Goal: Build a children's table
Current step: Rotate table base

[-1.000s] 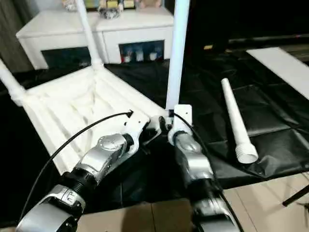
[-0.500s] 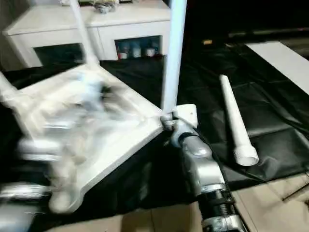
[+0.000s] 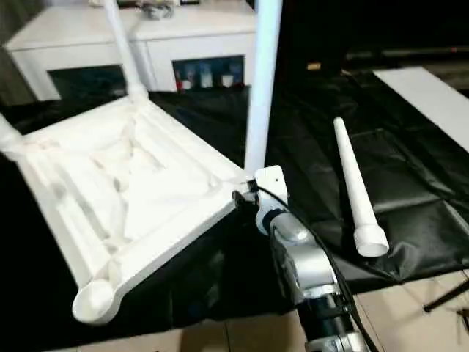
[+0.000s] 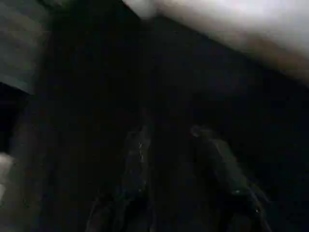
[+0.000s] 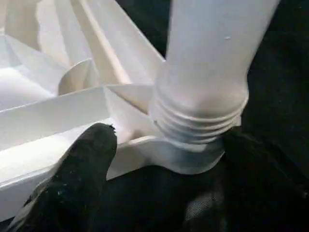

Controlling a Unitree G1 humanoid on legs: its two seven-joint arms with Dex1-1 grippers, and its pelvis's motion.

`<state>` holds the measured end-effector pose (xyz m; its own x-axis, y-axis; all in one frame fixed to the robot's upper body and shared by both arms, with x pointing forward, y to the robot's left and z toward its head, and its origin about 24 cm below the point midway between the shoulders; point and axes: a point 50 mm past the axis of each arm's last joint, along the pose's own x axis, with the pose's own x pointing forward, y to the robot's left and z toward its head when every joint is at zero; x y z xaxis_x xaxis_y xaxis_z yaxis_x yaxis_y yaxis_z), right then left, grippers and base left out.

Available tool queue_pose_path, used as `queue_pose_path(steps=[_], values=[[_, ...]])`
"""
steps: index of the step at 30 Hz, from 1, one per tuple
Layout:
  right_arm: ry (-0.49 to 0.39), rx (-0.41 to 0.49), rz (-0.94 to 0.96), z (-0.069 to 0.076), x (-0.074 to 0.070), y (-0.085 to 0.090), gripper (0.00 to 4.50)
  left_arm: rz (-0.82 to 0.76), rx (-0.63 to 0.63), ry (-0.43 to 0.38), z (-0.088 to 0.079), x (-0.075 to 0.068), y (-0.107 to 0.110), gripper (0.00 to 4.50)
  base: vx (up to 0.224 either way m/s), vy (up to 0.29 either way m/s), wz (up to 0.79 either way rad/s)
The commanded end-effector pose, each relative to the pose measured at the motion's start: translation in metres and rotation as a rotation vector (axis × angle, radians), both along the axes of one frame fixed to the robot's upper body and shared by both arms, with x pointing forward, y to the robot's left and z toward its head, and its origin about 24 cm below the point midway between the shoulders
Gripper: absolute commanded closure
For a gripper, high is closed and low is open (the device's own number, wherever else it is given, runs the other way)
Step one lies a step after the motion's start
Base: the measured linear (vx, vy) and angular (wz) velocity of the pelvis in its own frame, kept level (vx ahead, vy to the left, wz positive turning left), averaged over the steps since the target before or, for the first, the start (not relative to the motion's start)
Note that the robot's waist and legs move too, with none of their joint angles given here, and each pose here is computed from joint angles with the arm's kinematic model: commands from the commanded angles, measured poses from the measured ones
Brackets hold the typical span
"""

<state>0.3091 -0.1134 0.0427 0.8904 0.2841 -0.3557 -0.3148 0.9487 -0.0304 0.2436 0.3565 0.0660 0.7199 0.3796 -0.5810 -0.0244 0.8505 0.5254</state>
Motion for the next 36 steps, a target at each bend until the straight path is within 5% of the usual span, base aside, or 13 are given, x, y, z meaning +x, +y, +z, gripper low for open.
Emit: queue_pose_path(steps=[1, 8, 19, 30, 36], values=[[0.034, -0.01, -0.014, -0.005, -0.004, -0.002, 0.67, -0.122, -0.15, 0.05, -0.006, 0.003, -0.028, 3.09, 0.0, 0.0, 0.0], [0.059, -0.048, -0.015, -0.007, -0.006, -0.004, 0.67, -0.382, -0.39, 0.146, -0.013, -0.003, -0.079, 3.09, 0.0, 0.0, 0.0], [0.154, -0.059, 0.004, -0.027, -0.009, -0.005, 0.67, -0.545, -0.499, 0.21, -0.017, -0.009, -0.121, 3.09, 0.0, 0.0, 0.0], [0.078, -0.029, 0.117, -0.015, 0.011, 0.01, 0.67, -0.729, -0.557, 0.121, -0.014, 0.007, -0.172, 3.09, 0.0, 0.0, 0.0], [0.004, -0.087, 0.038, 0.001, 0.023, -0.007, 0.67, -0.751, -0.544, -0.019, -0.017, 0.035, -0.204, 3.09, 0.0, 0.0, 0.0]])
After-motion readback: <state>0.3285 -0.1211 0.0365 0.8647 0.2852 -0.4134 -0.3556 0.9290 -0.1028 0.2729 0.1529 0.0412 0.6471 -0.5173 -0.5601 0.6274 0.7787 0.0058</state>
